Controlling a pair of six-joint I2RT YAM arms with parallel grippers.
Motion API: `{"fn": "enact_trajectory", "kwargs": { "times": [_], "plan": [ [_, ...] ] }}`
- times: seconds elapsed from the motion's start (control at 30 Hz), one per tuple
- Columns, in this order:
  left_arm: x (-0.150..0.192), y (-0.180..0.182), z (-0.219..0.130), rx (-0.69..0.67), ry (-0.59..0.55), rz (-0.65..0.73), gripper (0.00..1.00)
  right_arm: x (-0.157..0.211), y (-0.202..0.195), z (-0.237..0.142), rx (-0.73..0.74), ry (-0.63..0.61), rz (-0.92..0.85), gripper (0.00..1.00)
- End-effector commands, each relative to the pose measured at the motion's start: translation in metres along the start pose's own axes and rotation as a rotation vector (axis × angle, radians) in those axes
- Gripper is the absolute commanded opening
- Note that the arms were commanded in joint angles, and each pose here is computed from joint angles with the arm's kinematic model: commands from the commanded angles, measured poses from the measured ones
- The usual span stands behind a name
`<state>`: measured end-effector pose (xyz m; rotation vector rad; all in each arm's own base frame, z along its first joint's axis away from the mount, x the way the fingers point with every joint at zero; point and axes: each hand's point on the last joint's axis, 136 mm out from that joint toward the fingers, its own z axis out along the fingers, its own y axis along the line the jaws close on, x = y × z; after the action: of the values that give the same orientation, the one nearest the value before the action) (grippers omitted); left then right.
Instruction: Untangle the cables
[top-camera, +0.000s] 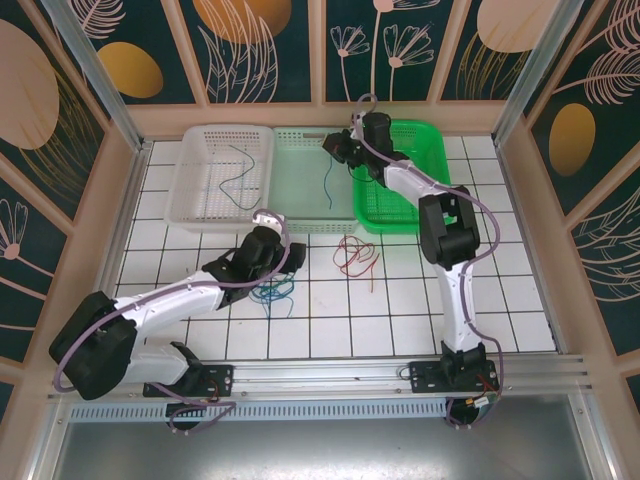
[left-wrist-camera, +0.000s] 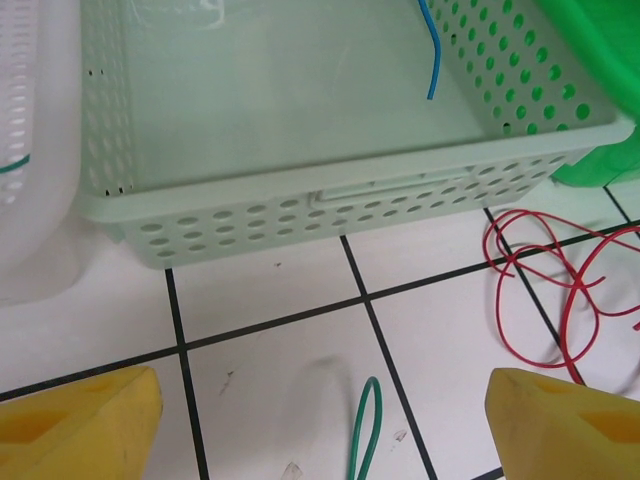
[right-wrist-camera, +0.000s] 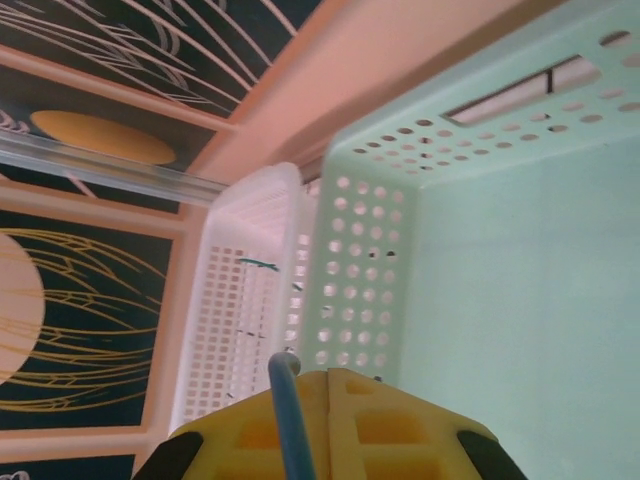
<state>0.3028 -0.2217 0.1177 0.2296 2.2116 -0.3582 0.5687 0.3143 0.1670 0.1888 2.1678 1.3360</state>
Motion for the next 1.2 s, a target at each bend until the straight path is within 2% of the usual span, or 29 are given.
{"fn": "enact_trajectory", "kwargs": {
  "times": [0.0, 0.1, 0.17, 0.37, 0.5, 0.67, 0.87, 0.97, 1.1, 1.17],
  "plan": [
    [0.009, 0.003, 0.005, -0.008, 0.045, -0.03, 0.84, 0.01, -0.006, 0.013, 0.03, 0.037, -0.024, 0.17],
    [0.012, 0.003, 0.008, -0.01, 0.06, -0.034, 0.84, 0.014, -0.003, 0.018, 0.042, 0.057, -0.062, 0.54],
    [0.011, 0.003, 0.009, -0.015, 0.063, -0.035, 0.83, 0.014, 0.006, 0.017, 0.04, 0.061, -0.099, 0.69],
    [0.001, -0.002, 0.01, 0.0, 0.04, -0.029, 0.83, 0.008, 0.044, -0.002, 0.027, 0.035, -0.221, 0.84],
    [0.0, -0.007, 0.013, 0.012, 0.067, 0.01, 0.79, 0.014, 0.056, -0.018, 0.098, 0.033, -0.314, 0.85],
    [-0.009, -0.013, 0.014, 0.032, 0.045, 0.001, 0.77, 0.05, 0.053, -0.057, 0.195, 0.047, -0.424, 0.77],
    [-0.03, -0.024, 0.008, 0.097, -0.059, -0.039, 0.8, 0.092, 0.016, -0.146, 0.357, 0.005, -0.407, 0.62],
    [-0.033, -0.028, 0.011, 0.113, -0.073, -0.041, 0.8, 0.125, -0.016, -0.18, 0.459, 0.06, -0.37, 0.56],
    [-0.037, -0.039, 0.019, 0.151, -0.064, -0.036, 0.8, 0.171, -0.055, -0.205, 0.536, 0.16, -0.278, 0.48],
    [-0.039, -0.046, 0.022, 0.175, -0.057, -0.036, 0.79, 0.184, -0.062, -0.209, 0.54, 0.173, -0.255, 0.47]
  ]
}}
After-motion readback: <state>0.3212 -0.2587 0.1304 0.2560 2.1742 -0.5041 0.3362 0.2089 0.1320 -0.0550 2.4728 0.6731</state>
